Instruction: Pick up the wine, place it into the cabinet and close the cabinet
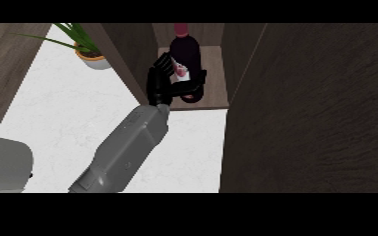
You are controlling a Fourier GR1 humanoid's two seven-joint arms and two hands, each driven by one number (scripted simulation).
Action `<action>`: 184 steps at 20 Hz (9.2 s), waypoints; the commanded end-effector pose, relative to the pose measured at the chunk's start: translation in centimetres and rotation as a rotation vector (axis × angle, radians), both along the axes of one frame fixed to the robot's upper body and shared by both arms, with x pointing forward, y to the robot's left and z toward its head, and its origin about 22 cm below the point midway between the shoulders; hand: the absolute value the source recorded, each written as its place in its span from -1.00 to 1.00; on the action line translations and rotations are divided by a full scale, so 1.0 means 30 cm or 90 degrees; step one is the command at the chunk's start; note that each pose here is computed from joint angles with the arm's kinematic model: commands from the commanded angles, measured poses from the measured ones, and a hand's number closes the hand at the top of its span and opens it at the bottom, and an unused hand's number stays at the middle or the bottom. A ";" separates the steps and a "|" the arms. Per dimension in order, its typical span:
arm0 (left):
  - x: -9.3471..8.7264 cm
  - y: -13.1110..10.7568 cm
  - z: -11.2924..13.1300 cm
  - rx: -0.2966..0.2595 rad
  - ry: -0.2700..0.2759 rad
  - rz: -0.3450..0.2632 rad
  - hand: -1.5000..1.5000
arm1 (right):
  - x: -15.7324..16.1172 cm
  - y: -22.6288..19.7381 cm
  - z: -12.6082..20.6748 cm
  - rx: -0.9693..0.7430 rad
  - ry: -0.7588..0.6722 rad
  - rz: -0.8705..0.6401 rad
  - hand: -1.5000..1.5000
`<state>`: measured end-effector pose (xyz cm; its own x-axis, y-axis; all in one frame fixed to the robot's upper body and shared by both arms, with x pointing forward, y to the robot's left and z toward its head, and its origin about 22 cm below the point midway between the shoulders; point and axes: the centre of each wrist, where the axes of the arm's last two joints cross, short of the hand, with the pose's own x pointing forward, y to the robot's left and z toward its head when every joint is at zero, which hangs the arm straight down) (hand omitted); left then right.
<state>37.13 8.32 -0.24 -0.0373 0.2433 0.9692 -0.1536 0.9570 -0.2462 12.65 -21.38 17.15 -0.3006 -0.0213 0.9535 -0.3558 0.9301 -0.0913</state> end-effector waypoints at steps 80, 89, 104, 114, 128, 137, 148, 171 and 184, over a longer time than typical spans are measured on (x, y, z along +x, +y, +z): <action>-0.226 0.004 0.110 0.037 -0.192 -0.082 -1.00 | -0.164 -0.010 0.080 0.055 -0.035 0.019 -1.00; -0.477 0.061 0.090 0.012 -0.207 -0.086 -1.00 | -0.188 -0.018 0.086 0.028 -0.029 0.043 -1.00; -0.666 0.304 0.093 0.052 -0.213 -0.056 -1.00 | -0.191 0.101 0.051 -0.058 0.023 0.337 1.00; -0.762 0.477 0.141 0.038 -0.223 -0.044 -1.00 | -0.174 0.155 0.053 -0.059 0.045 0.373 1.00; -0.834 0.678 0.220 0.043 -0.222 -0.066 -1.00 | -0.043 0.403 0.046 -0.037 0.051 0.352 1.00; -0.794 0.802 0.282 0.043 -0.241 -0.086 -1.00 | 0.139 0.592 0.095 -0.041 0.060 0.302 1.00; -0.751 0.916 0.335 0.028 -0.255 -0.080 -1.00 | 0.455 0.819 0.287 -0.093 0.054 0.286 1.00; -0.764 1.011 0.432 0.060 -0.260 -0.087 -1.00 | 0.972 0.638 0.171 -0.042 0.187 0.239 1.00; -0.738 0.924 0.411 -0.018 -0.267 -0.132 -1.00 | 1.031 0.476 0.118 0.007 0.166 0.202 1.00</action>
